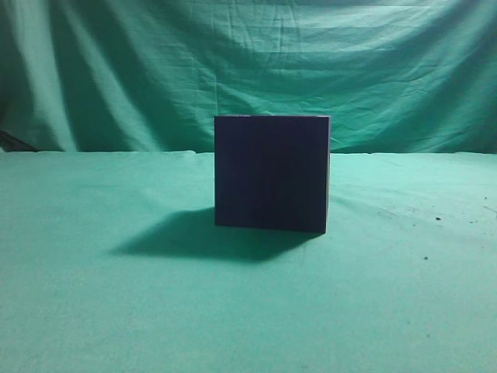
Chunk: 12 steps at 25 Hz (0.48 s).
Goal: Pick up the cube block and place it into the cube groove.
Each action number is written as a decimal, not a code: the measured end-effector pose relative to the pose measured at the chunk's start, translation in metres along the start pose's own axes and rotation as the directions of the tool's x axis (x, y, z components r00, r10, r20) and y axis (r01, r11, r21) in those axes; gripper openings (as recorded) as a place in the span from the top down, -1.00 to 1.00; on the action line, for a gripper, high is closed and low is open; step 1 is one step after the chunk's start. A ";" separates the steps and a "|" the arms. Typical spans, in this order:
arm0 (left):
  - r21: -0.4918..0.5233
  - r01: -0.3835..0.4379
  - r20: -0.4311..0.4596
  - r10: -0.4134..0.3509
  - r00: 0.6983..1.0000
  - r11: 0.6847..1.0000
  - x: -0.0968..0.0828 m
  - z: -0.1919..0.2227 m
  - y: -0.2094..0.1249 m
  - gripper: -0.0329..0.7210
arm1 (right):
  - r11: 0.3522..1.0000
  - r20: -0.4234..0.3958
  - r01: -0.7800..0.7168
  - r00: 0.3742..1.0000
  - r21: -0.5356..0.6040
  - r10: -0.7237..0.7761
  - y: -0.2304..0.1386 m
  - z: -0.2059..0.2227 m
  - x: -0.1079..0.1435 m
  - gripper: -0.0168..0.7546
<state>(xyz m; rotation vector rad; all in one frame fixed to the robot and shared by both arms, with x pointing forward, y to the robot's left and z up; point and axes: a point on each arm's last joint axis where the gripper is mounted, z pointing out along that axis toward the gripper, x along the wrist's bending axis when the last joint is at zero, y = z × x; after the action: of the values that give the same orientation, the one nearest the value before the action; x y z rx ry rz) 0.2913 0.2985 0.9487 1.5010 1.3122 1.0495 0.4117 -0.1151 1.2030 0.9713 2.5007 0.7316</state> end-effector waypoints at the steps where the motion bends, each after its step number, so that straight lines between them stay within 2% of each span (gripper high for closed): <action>1: 0.000 0.000 0.000 0.000 1.000 1.000 0.000 0.000 0.000 0.91 | 0.999 -0.041 -0.020 0.999 -0.028 0.019 -0.006 -0.013 0.002 0.96; 5: 0.000 0.000 0.000 0.000 1.000 1.000 0.000 0.000 0.000 0.91 | 0.994 -0.171 -0.073 0.984 -0.084 0.058 -0.044 -0.051 0.007 0.96; 12: 0.000 0.000 0.000 0.000 1.000 1.000 0.000 0.000 0.000 0.91 | 0.981 -0.196 -0.096 0.979 -0.168 0.062 -0.126 -0.079 0.005 0.96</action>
<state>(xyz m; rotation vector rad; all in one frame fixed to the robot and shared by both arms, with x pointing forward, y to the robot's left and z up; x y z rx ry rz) 0.2913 0.2985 0.9487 1.5010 1.3122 1.0495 0.3039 -0.2170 1.1919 0.9830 2.5136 1.0984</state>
